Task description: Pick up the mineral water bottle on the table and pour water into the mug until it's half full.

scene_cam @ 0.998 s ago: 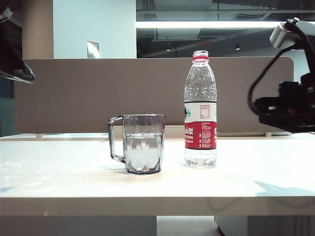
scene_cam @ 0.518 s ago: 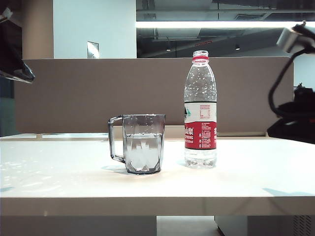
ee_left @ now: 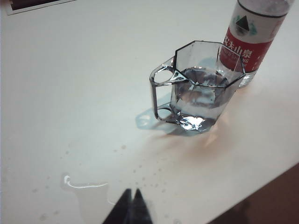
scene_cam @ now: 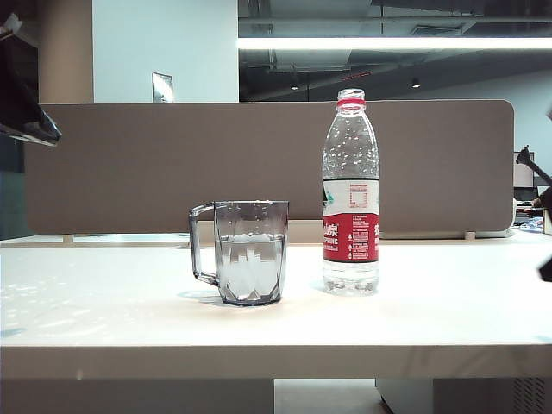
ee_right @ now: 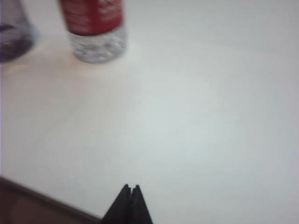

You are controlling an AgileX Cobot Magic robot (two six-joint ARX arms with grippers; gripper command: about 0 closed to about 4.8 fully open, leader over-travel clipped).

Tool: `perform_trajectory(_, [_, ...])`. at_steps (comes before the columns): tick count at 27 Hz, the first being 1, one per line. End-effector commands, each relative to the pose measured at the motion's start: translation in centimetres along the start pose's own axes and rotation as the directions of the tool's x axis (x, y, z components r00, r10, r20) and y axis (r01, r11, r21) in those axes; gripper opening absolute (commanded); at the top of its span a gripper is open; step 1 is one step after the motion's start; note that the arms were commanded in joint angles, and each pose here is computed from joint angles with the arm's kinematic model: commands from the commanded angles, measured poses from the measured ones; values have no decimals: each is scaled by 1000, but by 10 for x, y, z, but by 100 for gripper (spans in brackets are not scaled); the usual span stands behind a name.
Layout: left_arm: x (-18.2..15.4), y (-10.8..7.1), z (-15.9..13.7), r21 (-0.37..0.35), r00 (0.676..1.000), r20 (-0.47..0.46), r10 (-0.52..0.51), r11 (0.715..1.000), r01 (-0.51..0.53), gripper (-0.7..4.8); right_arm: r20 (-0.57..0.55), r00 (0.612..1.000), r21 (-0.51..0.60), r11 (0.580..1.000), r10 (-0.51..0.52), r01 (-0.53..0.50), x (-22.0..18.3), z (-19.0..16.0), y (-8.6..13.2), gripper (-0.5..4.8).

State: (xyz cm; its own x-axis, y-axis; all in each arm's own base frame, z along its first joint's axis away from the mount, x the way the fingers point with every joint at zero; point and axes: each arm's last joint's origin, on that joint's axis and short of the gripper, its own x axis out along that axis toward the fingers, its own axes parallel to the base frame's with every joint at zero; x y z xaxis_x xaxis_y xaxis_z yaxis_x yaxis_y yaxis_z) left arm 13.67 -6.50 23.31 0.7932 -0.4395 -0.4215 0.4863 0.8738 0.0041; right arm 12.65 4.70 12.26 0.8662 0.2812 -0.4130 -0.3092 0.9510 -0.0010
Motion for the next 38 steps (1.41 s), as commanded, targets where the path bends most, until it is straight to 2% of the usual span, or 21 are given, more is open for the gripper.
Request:
perform_trajectory(1, [-1,0,3,2,1000,14,1,1000,-1,-1,-5,999,97,994,-40,40,-5,-2,-8,-1])
perform_trajectory(3, [-1,0,3,2,1000,14,1,1000,-1,-1,2,998,133,989,-60,59,-10,-2,-12,-1])
perform_trajectory(16, [-1,0,3,2,1000,13,0,1000,0,-1,49,979,195,963,-200,187,-33,-5,-27,-1])
perform_trajectory(23, [-1,0,3,2,1000,14,0,1000,-1,-1,112,976,194,967,-189,165,-39,-2,-26,-1])
perform_trajectory(31, [-1,0,3,2,1000,14,0,1000,-1,-1,170,954,215,954,-246,208,-44,1,-31,-1])
perform_trajectory(38, [-1,0,3,2,1000,13,0,1000,0,-1,228,942,212,957,-245,198,-48,4,-30,-1])
